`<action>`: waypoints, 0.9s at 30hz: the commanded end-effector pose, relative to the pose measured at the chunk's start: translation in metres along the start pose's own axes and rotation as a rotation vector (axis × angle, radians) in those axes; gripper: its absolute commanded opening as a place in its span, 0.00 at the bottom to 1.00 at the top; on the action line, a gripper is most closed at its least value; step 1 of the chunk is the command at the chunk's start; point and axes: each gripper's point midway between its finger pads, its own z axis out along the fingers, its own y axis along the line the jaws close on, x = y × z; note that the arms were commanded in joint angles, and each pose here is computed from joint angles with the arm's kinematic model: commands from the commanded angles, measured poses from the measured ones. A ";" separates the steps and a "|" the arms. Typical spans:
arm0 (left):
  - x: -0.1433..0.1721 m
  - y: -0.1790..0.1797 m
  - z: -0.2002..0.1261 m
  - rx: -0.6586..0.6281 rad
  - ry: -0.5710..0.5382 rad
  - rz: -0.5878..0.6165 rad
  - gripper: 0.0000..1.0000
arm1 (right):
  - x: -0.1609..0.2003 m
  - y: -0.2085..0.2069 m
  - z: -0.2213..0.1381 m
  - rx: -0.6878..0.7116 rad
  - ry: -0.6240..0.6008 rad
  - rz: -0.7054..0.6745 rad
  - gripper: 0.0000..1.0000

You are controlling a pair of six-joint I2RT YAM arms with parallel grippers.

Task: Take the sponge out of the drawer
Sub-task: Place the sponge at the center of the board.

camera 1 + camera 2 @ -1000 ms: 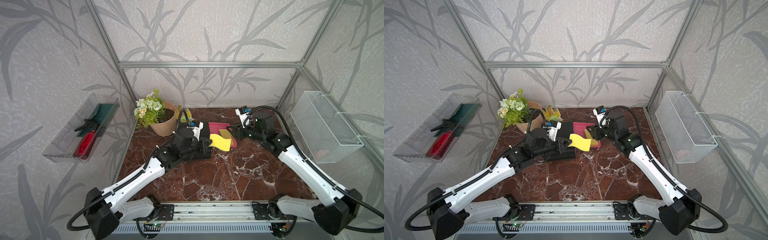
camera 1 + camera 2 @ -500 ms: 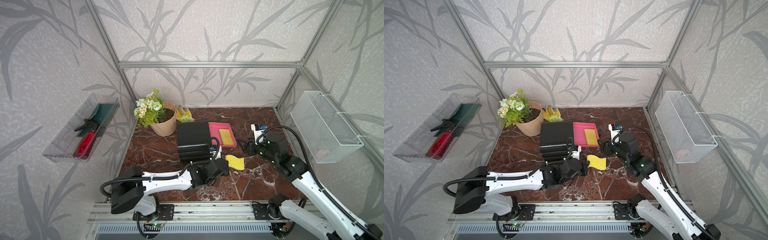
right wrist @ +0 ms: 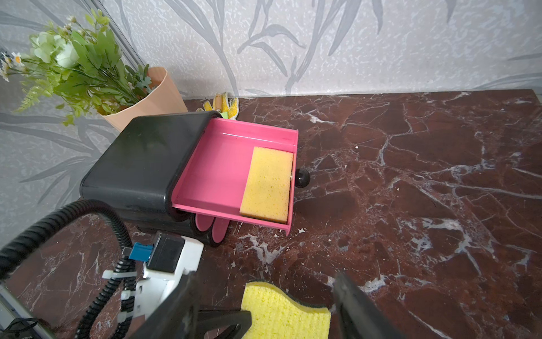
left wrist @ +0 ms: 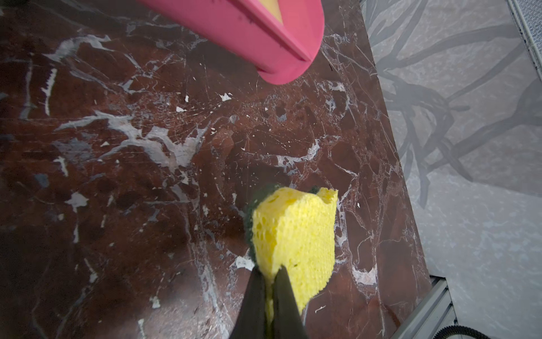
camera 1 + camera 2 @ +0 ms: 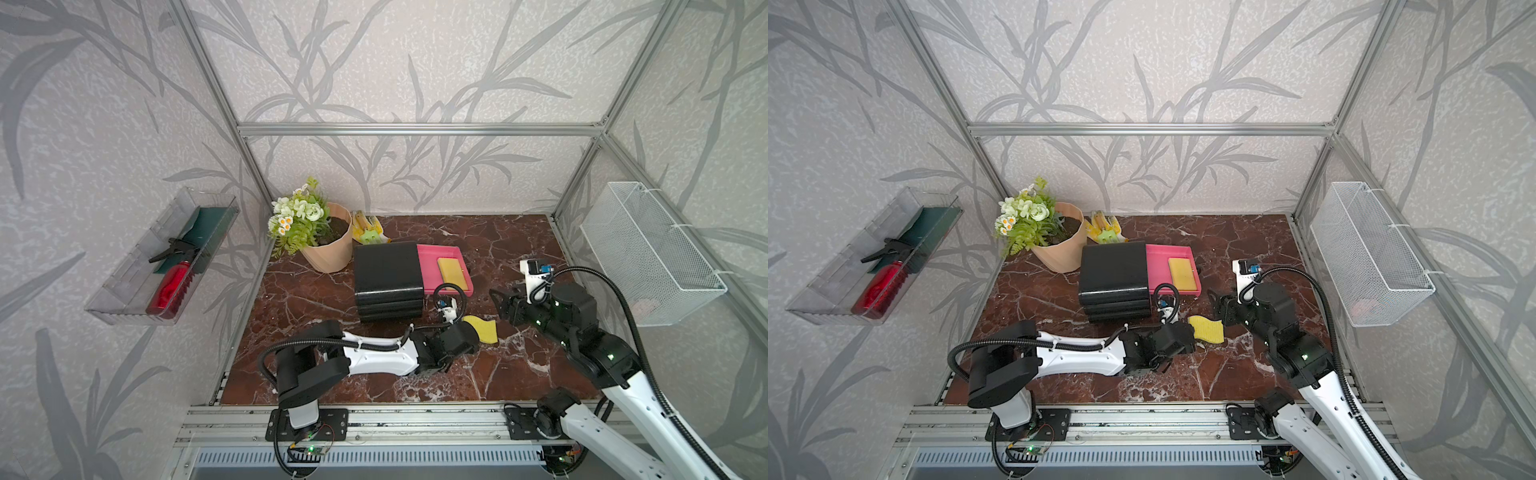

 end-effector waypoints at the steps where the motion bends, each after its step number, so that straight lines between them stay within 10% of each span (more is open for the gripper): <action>1: -0.001 -0.004 0.010 0.003 0.001 -0.052 0.00 | 0.008 -0.004 0.003 0.014 0.024 -0.009 0.71; 14: 0.008 0.012 0.031 -0.038 0.060 -0.116 0.01 | 0.011 -0.008 0.007 0.036 0.043 -0.024 0.72; 27: 0.008 0.011 0.035 -0.026 0.081 -0.111 0.35 | 0.012 -0.012 0.011 0.055 0.053 -0.025 0.72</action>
